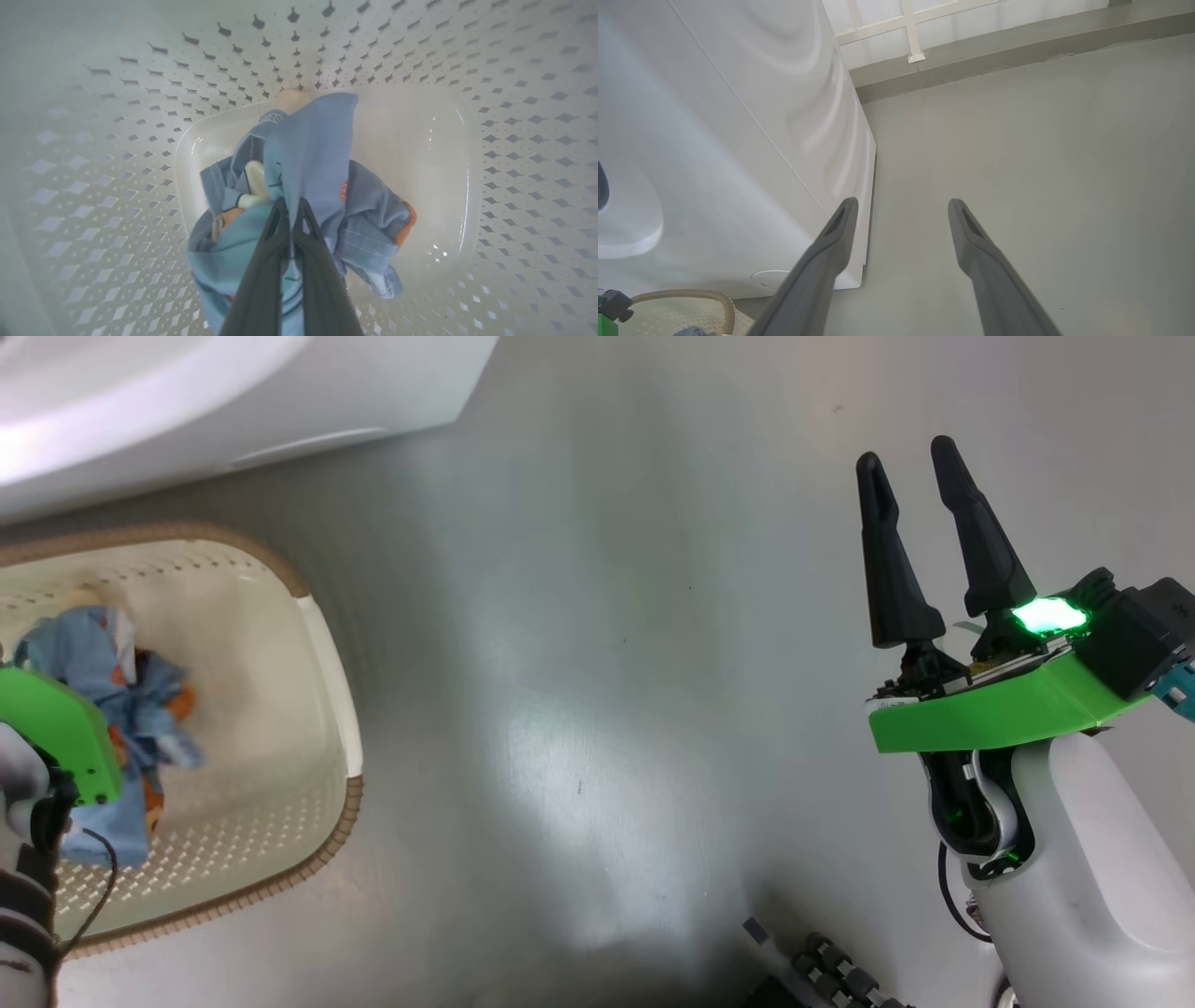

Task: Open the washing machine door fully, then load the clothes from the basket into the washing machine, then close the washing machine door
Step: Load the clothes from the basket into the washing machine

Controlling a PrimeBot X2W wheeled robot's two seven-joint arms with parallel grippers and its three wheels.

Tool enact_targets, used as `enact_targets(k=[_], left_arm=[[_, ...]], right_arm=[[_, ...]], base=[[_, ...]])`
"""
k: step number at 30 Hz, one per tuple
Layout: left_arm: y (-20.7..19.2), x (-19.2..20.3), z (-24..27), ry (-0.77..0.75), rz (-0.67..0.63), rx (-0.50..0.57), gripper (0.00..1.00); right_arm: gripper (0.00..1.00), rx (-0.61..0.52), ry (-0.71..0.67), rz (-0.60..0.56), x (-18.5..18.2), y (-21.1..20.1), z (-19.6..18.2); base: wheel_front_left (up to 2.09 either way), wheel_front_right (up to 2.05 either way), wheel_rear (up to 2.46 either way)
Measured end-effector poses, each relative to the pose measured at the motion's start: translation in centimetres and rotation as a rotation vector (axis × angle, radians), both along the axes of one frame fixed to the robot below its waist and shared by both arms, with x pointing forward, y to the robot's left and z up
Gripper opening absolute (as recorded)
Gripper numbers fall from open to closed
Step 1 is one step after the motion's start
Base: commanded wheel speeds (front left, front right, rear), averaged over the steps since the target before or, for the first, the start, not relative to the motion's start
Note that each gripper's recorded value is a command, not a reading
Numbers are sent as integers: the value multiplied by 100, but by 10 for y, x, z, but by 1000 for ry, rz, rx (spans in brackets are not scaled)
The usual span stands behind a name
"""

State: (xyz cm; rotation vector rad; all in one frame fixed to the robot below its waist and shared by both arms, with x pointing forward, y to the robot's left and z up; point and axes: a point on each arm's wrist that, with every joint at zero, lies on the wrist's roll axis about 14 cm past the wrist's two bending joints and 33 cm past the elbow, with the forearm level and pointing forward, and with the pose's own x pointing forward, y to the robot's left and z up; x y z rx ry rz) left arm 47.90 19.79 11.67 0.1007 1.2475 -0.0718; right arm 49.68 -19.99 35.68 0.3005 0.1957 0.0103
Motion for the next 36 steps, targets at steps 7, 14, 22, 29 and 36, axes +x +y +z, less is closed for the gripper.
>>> enact_targets(k=[7,14,22,29,36], left_arm=[[-10,7,24,-106,66,-60,0],[-19,-7,54,-208,75,-113,0],[-25,-18,95,-333,104,-155,0],[-25,-22,140,-458,114,-176,0],[-29,-28,181,-572,108,-200,0]], right_arm=[[100,-3,-47,4,1,0,23],[100,-11,-74,-10,-15,-6,47],[100,-22,-94,-33,-42,-16,71],[100,-35,-140,-34,-66,-21,98],[100,-39,-193,-35,-87,-23,123]], base=[[0,0,0],[0,0,0],[0,0,0],[0,0,0],[0,0,0]])
